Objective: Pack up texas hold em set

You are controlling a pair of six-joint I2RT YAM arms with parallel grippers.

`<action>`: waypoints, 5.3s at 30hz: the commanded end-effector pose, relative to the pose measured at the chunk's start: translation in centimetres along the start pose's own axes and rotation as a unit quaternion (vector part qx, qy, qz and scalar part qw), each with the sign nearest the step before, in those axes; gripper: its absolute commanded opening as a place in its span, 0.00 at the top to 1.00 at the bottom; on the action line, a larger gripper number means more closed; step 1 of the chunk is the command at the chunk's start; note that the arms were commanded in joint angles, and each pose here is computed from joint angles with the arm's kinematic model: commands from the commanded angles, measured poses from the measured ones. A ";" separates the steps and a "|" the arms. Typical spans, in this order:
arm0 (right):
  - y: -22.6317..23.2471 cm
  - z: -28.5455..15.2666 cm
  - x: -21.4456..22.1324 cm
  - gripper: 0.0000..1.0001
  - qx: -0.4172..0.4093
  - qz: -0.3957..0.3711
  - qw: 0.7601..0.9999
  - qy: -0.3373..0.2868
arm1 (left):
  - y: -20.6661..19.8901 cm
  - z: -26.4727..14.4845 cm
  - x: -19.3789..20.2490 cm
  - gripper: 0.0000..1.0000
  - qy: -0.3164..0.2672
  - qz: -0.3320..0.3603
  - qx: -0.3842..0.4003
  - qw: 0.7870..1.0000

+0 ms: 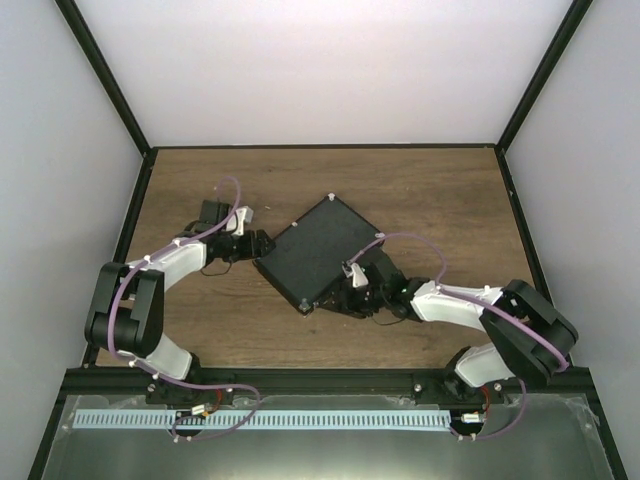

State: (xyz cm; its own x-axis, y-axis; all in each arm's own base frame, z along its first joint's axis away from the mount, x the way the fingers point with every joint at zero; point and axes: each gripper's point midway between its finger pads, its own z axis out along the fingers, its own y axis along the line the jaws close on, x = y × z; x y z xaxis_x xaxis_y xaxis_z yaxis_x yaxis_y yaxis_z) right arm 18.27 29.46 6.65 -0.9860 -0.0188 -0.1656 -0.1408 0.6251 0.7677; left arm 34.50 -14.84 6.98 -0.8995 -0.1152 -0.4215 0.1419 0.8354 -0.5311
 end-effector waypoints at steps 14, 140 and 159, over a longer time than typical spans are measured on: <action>-3.2 2.0 2.7 0.51 0.034 0.008 0.999 0.022 | 0.2 0.8 0.7 0.22 0.015 0.011 -0.002 1.000; -0.2 -9.0 -15.7 0.08 0.135 -0.162 0.946 -0.246 | -4.6 -3.4 -10.1 0.00 -0.143 0.099 -0.086 0.981; -18.2 -28.4 -22.0 0.02 0.335 -0.119 0.789 -0.500 | 20.8 -19.2 -9.0 0.00 -0.447 -0.073 -0.267 0.851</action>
State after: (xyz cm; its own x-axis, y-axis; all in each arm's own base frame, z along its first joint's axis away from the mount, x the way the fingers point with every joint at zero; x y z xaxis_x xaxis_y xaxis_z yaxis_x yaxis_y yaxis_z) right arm 39.51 -2.98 11.45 -0.4721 0.2952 -0.8306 0.1295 0.9553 0.2659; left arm 37.24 13.85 9.61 -0.3423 -0.5333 -0.7735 -0.4317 0.8205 -0.3747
